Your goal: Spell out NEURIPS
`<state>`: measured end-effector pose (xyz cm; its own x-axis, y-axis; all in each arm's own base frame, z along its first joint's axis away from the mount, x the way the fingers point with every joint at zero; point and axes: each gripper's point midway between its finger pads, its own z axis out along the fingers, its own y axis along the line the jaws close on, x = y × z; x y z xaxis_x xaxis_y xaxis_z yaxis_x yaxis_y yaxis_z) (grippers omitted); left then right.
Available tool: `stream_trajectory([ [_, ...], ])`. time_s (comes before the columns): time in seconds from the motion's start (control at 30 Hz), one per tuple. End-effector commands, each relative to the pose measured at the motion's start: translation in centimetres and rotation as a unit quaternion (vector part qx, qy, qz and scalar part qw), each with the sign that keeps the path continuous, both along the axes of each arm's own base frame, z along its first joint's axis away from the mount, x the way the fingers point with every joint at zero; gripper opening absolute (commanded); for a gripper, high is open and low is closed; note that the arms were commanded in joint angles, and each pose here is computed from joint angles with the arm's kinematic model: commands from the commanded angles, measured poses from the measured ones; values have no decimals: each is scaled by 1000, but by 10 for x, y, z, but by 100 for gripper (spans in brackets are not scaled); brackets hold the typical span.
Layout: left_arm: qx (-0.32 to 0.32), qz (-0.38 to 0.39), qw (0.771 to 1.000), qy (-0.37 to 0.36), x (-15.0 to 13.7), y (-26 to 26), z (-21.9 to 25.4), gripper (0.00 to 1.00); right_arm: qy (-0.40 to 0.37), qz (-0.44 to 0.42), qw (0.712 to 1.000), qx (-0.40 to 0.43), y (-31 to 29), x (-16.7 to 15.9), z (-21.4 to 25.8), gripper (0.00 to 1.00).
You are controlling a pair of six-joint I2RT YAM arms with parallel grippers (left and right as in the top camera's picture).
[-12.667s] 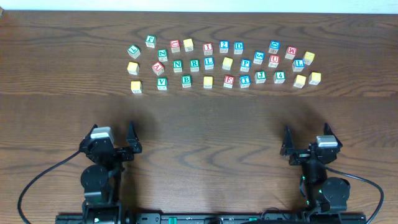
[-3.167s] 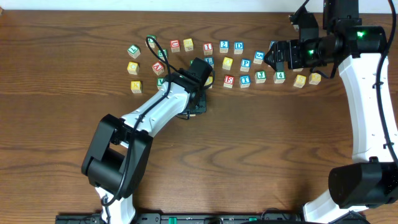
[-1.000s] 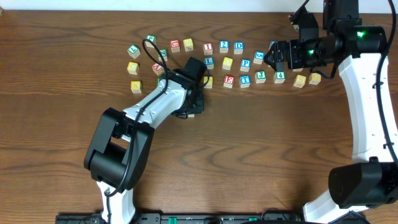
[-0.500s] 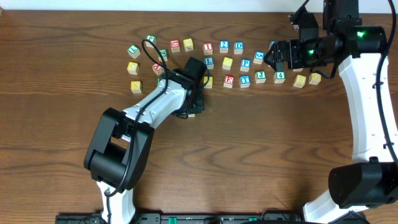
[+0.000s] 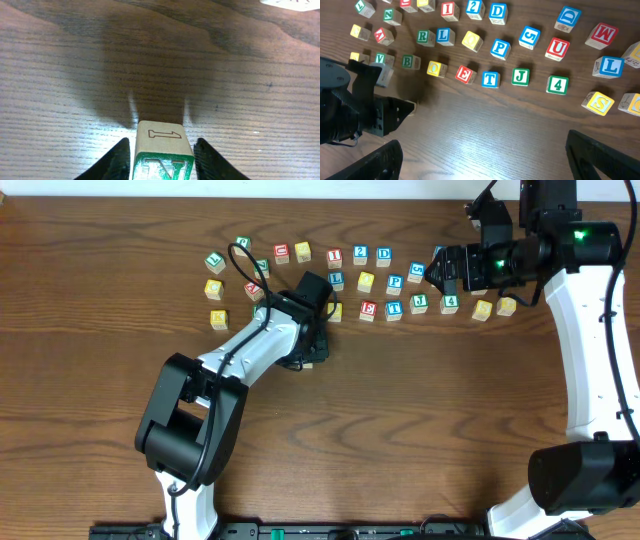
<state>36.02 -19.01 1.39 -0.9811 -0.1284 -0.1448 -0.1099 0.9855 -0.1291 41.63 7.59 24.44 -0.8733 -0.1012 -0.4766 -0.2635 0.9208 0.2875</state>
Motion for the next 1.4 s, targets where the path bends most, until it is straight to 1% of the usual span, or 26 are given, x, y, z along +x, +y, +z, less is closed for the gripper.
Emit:
stream_trajectory([
  [0.0, -3, 7, 1000, 1, 2, 0, 0, 41, -12, 16, 1000, 5, 8, 0, 8, 99],
  [0.23, -4, 8, 1000, 1, 2, 0, 0, 41, -11, 18, 1000, 5, 10, -1, 8, 99],
  [0.47, -10, 48, 999, 6, 2, 0, 0, 41, -12, 18, 1000, 4, 10, 0, 8, 99],
  [0.7, -12, 57, 998, 7, 2, 0, 0, 41, -11, 19, 1000, 4, 11, -1, 8, 99],
  [0.8, -11, 56, 998, 7, 2, 0, 0, 40, -12, 18, 1000, 3, 11, -1, 8, 99],
  [0.93, -11, 56, 998, 7, 2, 0, 0, 33, -12, 19, 1000, 3, 11, -1, 8, 99],
  [1.37, -11, 51, 999, 5, 3, 0, 0, 33, -11, 19, 1000, 3, 11, -1, 8, 99],
])
